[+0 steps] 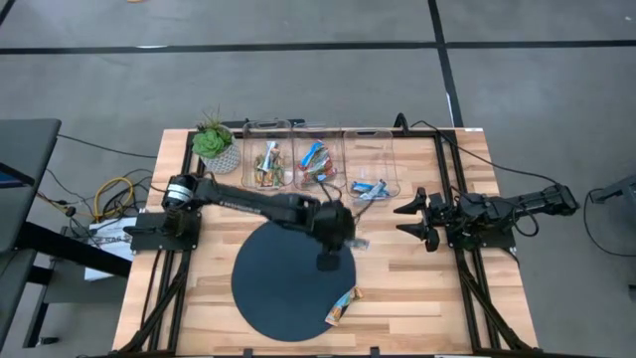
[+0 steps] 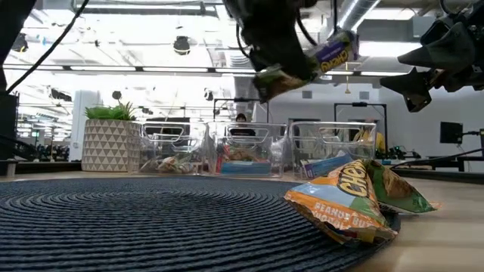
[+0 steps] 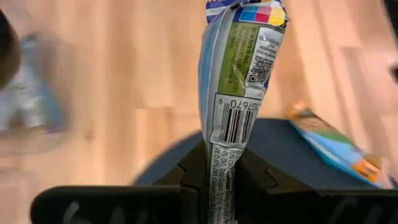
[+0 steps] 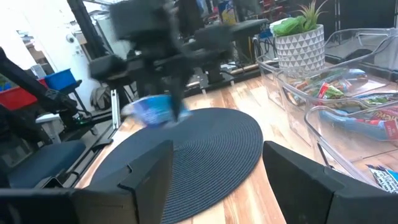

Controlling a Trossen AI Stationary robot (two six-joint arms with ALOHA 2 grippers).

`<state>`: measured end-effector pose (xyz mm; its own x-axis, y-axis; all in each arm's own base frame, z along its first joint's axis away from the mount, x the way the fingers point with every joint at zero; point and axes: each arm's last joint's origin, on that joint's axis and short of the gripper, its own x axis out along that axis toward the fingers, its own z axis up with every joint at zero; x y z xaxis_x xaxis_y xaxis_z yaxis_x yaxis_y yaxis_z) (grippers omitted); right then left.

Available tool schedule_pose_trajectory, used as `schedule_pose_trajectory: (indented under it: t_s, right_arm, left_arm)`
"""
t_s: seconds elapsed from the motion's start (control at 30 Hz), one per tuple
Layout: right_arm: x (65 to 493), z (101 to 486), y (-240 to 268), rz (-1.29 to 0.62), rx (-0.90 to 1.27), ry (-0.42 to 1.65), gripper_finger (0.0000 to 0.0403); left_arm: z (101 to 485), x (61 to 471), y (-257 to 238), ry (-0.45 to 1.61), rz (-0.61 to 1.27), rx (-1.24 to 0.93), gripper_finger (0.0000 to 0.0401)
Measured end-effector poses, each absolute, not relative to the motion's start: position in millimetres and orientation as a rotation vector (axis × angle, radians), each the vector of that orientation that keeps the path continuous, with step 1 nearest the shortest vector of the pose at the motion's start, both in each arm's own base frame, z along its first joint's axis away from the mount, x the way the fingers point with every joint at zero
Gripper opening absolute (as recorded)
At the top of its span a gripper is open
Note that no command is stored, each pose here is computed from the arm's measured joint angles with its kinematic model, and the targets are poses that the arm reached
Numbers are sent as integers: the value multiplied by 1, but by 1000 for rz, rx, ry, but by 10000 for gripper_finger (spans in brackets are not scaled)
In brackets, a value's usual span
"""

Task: Pick and place Granola Bars by type
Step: Put the blue granola bar into the right transparent bin

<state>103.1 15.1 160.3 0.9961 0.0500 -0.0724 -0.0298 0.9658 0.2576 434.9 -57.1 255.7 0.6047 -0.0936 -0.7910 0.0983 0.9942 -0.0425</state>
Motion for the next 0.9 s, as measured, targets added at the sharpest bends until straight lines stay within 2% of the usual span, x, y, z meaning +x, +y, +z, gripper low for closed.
schedule_pose_trajectory:
  t_s: [0.53, 0.67, 0.9]
  right_arm:
    - [103, 160, 15, 40, 259, 79, 244]
    - [103, 160, 15, 40, 259, 79, 244]
    - [103, 160, 15, 39, 259, 81, 244]
  left_arm:
    - [293, 454, 93, 541, 201, -125, 41]
    - [292, 457, 114, 486, 246, -142, 41]
    - [286, 471, 131, 509, 233, -125, 41]
